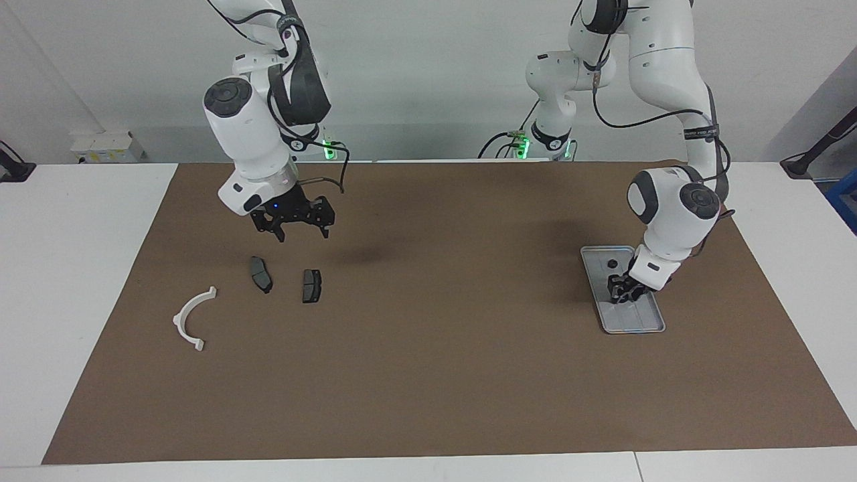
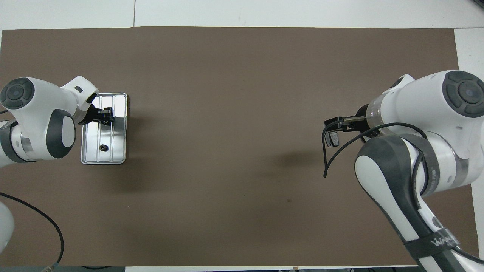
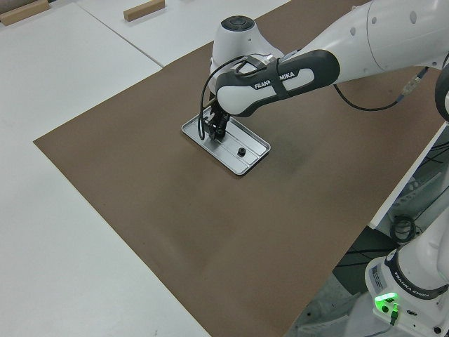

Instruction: Place bearing gear from tray to pile

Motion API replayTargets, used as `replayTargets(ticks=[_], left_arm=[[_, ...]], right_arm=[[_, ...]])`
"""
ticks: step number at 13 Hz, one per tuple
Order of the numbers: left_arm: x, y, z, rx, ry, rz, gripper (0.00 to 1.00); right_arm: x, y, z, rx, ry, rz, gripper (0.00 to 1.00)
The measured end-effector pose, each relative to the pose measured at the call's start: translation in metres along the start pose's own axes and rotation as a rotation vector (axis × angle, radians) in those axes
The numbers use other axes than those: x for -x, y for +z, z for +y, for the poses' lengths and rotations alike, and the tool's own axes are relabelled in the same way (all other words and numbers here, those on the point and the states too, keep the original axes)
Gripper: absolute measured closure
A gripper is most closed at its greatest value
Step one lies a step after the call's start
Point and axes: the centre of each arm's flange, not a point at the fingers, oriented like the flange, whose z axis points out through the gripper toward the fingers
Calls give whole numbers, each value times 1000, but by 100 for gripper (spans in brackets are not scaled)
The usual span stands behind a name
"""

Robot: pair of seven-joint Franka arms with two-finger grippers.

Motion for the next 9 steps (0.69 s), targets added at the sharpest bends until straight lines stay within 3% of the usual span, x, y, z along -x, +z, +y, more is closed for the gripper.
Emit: replayTargets(ticks=[4,7,9], left_arm=[[-11,-22,30,2,-48,-34,66],[-19,-77,160,14,-170,-15,66],[4,-84,255,31,-228,-1,66]], right_arm=[[1,3,-8,0,-10,-4,0],[0,6,-10,1,-12,-7,0],[0,7,-9,1,-11,-7,0]])
